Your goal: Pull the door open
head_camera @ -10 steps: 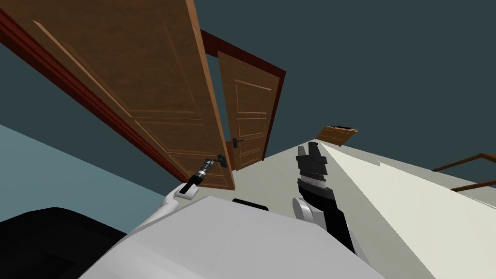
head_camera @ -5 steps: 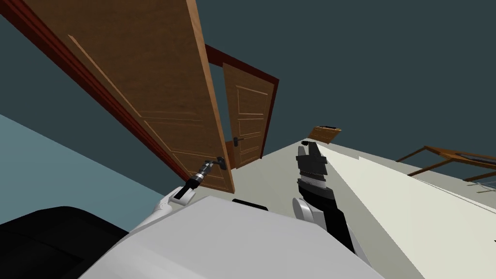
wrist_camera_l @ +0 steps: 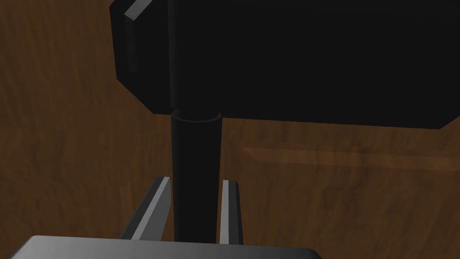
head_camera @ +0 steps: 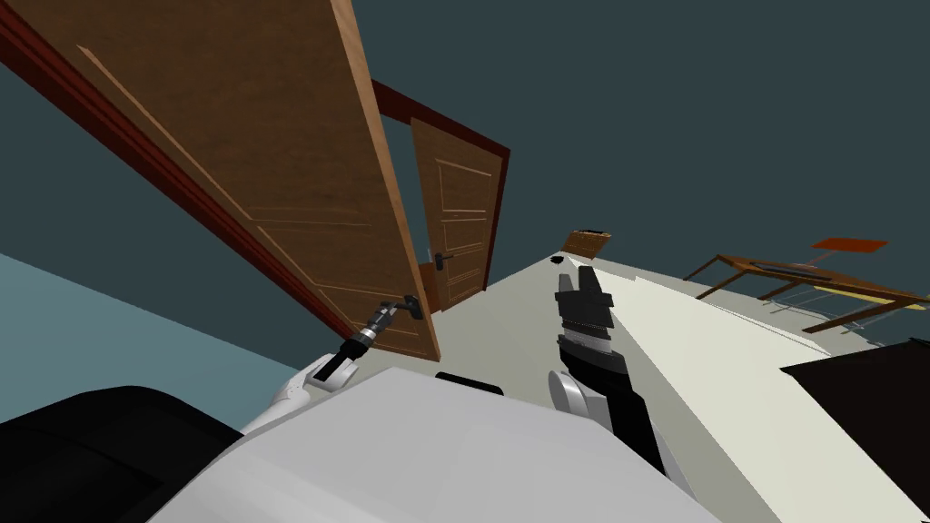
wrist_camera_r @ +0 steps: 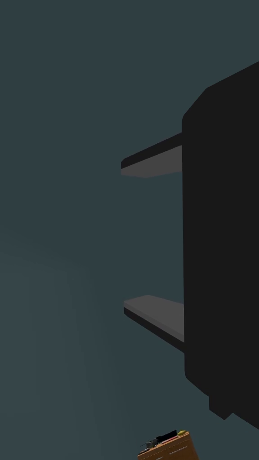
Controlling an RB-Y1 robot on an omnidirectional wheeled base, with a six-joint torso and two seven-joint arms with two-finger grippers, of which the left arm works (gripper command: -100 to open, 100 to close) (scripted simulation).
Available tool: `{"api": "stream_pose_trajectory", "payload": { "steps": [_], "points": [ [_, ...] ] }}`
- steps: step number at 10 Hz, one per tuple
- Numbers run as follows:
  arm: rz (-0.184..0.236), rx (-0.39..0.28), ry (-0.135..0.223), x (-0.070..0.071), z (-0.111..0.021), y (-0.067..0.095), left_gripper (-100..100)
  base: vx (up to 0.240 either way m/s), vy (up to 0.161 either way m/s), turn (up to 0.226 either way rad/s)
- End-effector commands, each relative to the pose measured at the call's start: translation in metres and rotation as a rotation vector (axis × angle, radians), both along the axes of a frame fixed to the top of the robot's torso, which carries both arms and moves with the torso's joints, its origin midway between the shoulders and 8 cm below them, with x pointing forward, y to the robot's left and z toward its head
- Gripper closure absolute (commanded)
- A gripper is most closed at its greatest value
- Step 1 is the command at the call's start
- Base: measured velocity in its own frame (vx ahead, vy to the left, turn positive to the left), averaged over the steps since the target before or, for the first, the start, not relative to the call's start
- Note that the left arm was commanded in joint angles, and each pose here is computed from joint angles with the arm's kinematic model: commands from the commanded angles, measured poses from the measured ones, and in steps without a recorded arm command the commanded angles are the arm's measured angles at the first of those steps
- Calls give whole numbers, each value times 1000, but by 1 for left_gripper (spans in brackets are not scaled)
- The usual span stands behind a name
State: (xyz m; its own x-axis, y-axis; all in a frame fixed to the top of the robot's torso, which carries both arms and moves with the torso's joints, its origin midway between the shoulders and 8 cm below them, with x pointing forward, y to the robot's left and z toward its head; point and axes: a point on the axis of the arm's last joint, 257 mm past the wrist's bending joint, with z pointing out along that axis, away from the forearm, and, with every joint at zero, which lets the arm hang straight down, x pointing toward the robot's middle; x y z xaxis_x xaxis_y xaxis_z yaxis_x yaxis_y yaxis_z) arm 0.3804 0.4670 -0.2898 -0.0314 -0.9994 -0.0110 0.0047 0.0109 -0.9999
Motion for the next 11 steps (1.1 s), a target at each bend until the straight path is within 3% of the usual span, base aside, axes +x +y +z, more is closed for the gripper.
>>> {"api": "stream_pose_trajectory", "payload": {
  "steps": [1,3,4,11],
  "points": [
    [-27,-7,5,-10,-3,-7,100,-194,71,-143],
    [-43,-10,5,-17,-3,-8,100,-211,45,-89],
    [-28,-2,5,-14,-1,-1,100,-80,18,6],
    [-96,-8,6,-39,-3,-6,100,-187,79,-156]
  ]
}}
